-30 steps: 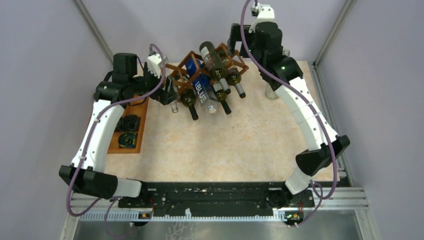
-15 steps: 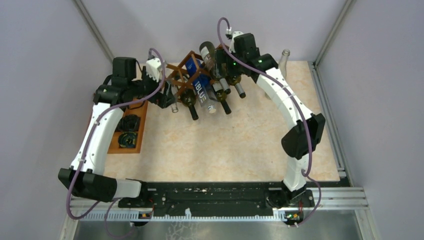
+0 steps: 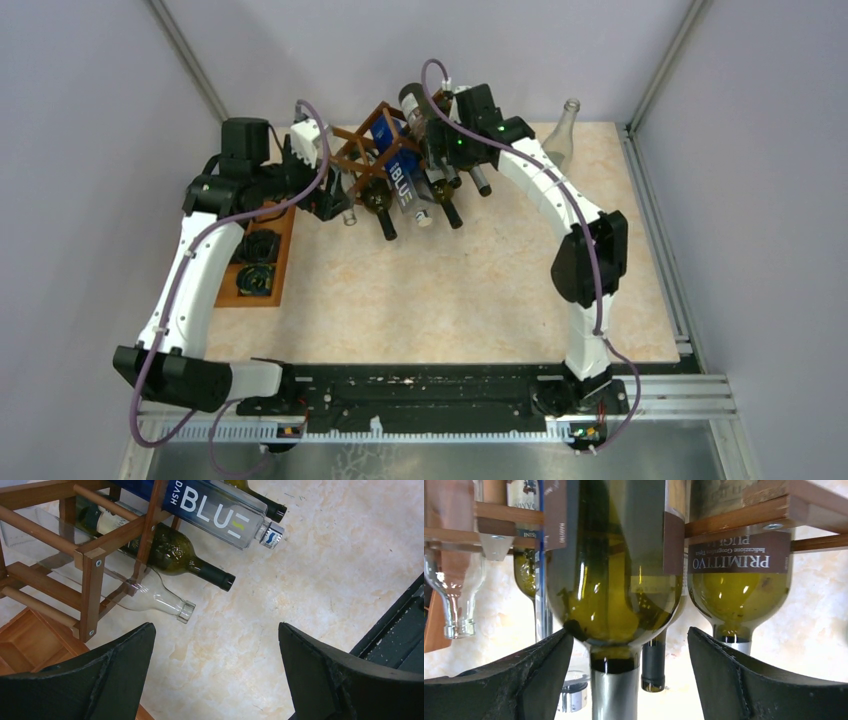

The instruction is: Take the wine bottle off the wine rack

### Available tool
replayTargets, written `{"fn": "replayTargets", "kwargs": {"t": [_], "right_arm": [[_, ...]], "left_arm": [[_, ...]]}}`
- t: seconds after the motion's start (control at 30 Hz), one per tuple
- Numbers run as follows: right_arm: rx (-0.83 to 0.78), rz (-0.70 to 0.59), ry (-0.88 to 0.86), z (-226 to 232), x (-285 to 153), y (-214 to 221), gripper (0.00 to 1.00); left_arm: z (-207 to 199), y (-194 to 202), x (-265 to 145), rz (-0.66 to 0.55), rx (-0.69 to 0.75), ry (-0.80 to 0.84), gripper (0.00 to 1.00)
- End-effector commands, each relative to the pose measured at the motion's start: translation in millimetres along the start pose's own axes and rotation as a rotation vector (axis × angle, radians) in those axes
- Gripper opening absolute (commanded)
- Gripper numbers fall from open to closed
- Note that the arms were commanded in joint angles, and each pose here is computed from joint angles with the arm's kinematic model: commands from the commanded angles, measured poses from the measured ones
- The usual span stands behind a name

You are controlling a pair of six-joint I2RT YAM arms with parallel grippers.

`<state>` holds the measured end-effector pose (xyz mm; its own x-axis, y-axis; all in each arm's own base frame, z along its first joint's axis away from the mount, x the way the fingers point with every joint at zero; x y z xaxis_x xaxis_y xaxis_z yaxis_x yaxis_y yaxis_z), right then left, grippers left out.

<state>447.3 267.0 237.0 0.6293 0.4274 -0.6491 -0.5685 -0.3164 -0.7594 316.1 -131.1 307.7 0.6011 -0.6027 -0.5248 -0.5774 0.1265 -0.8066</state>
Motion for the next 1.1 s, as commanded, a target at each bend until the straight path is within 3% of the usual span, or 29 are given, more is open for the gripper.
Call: {"fn": "replayTargets", "kwargs": {"t": [0.0,0.33,0.73,1.07], "right_arm": [[0.0,-0.054,-0.03,2.8,9.2,-11.7,0.82],[0.023,-0.057,-0.113,14.0,24.9,-5.8,0.63],[0.041,-0.125,-0.12,17.2,2.0,-20.4,0.0],[0.022,-0.284,-0.189,34.6,-76.6,-58.7,0.0]], "left_arm": [[-6.3,-1.7,-5.0,-0.023,0.03,0.031,0.99],[-9.2,-0.8,-5.9,-0.029,0.038,0.046,0.98],[-11.6,2.1,-8.4,-0.032,0.07,0.058,0.99],[-12.4,5.1,-11.2,-0.045,0.133,0.064,0.99]]}}
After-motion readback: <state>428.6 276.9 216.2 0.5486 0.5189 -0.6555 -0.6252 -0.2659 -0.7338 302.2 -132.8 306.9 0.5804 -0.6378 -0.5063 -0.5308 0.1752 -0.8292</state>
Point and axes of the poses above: each gripper's point midway between its finger pads, its own x axis out along the fingers, its own z axis along the line the jaws close on, y = z × x, the point moved 1 cm from there along -x, back along the fingers, and after that the axes turned 14 degrees about -x, right-handed, at the moved point
